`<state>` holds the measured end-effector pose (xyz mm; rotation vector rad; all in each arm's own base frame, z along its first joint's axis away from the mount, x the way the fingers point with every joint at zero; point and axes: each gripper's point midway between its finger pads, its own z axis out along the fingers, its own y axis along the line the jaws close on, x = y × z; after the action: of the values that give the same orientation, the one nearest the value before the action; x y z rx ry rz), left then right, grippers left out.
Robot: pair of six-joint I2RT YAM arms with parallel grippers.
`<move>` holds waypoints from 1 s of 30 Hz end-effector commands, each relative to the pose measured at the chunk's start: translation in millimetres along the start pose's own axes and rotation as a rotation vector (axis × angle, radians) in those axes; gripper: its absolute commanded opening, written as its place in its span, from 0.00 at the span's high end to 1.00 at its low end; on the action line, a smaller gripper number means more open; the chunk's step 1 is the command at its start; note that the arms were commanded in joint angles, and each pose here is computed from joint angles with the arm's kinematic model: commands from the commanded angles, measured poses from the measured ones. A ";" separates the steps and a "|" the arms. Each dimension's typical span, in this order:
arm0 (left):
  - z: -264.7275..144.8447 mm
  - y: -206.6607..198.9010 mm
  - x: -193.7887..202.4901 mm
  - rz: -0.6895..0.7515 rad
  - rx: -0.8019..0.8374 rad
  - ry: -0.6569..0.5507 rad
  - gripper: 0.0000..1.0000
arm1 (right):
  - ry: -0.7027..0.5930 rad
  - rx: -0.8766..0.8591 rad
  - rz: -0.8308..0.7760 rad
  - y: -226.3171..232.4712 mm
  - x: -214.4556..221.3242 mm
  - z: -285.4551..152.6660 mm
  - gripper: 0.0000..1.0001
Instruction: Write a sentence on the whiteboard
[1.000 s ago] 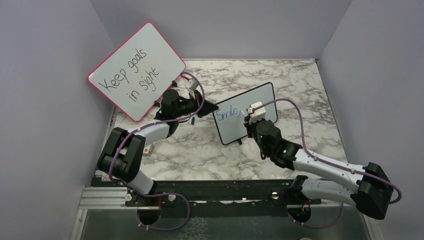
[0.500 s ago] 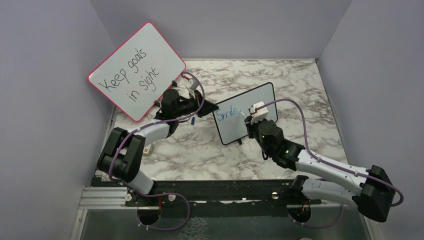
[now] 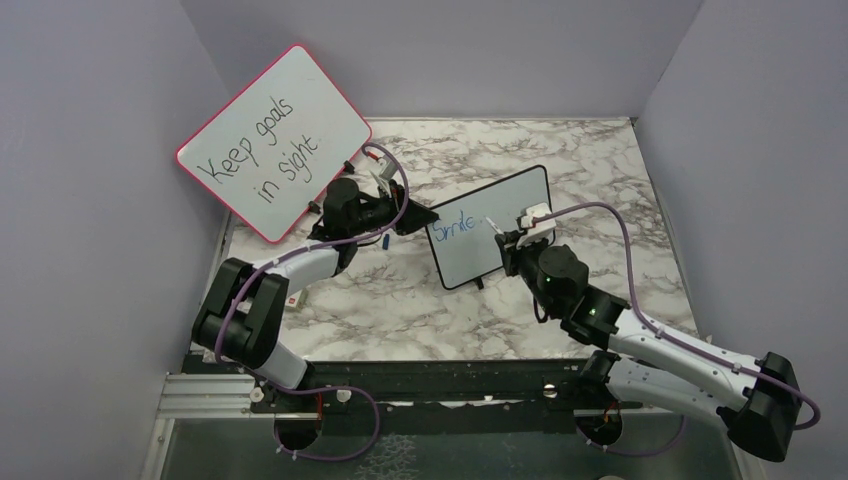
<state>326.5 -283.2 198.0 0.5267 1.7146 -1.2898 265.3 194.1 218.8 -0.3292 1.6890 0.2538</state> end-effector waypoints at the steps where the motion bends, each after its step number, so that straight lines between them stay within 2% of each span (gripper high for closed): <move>1: -4.6 -4.8 -8.4 -0.004 -0.032 -0.040 0.72 | -0.012 0.013 0.012 -2.7 2.2 0.6 0.99; 8: -19.1 -3.4 0.1 -0.056 -0.101 -0.095 0.67 | -0.028 0.003 0.021 -3.4 -0.3 -3.6 0.99; 15: -30.5 -14.3 34.2 -0.111 -0.119 -0.109 0.63 | -0.043 -0.007 0.035 -3.2 -2.5 -6.9 0.99; 23: -21.8 -15.8 61.3 -0.129 -0.119 -0.079 0.63 | -0.050 -0.018 0.042 -2.2 -3.9 -8.7 0.99; 30: -8.2 -4.8 77.2 -0.158 -0.136 -0.047 0.67 | -0.057 -0.013 0.043 -4.4 -6.3 -10.8 0.99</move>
<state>268.9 -285.0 133.4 0.3131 1.8515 -1.2909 258.7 187.0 218.5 -0.3173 1.6686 0.2721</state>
